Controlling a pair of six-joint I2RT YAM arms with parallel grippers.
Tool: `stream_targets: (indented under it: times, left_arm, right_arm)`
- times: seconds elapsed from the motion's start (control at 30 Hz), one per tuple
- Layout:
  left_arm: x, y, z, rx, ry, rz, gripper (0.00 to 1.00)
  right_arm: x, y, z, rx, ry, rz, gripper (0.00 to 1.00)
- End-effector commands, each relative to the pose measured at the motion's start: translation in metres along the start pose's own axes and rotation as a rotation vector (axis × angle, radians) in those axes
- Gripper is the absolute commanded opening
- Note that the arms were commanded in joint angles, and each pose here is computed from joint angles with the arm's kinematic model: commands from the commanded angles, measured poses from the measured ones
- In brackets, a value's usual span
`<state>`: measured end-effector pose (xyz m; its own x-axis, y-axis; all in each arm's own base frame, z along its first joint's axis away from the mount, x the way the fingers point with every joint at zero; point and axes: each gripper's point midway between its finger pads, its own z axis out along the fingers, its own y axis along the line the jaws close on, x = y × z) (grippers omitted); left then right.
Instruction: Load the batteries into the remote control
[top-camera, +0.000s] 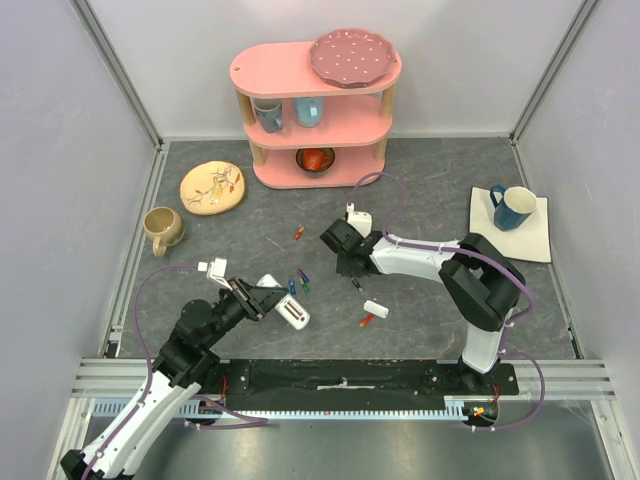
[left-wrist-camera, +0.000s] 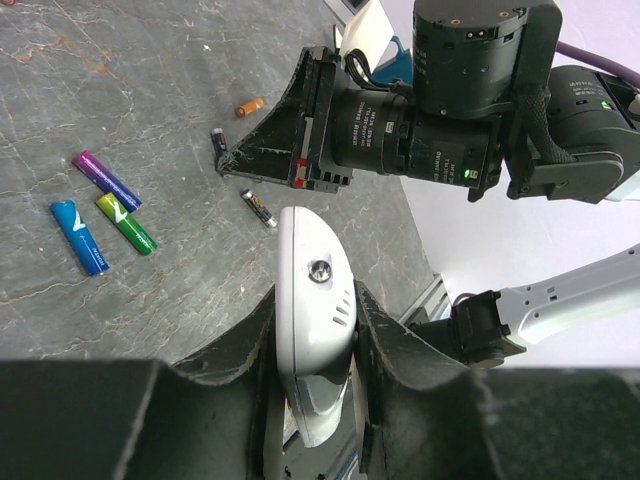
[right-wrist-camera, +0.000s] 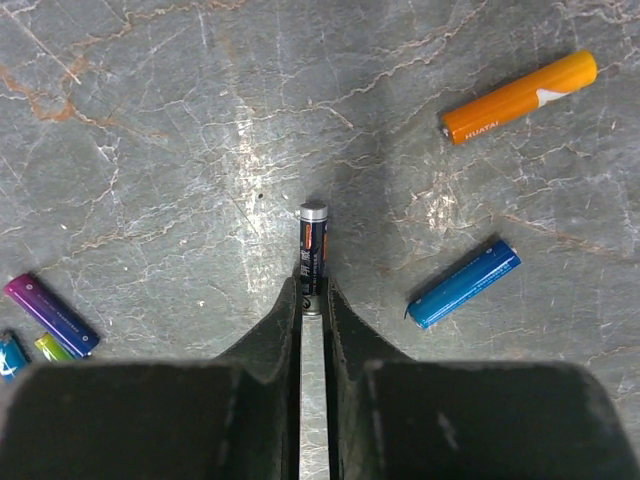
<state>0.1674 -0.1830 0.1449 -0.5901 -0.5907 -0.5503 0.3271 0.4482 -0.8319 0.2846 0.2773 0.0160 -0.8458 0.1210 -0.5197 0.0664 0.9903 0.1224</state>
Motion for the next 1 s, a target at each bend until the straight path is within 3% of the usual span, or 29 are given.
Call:
stream_targets:
  times: [0.0,0.33,0.57,0.97]
  left_arm:
    - [0.012,0.018,0.005,-0.006,0.01,-0.009,0.02]
    - [0.007,0.011,0.006,0.027,-0.011,-0.004,0.02]
    - [0.001,-0.007,0.01,0.152,-0.058,-0.034,0.02]
    - [0.003,-0.013,0.015,0.211,-0.055,-0.074,0.02]
  right_arm:
    - [0.021,-0.024,0.004,0.065,0.044,-0.086,0.04]
    - [-0.005,-0.02,-0.021,0.02,-0.008,-0.261,0.0]
    - [-0.035,-0.012,-0.094,-0.12,-0.06,-0.391,0.0]
    - [-0.014,0.009,-0.185,-0.431,-0.038,-0.66,0.0]
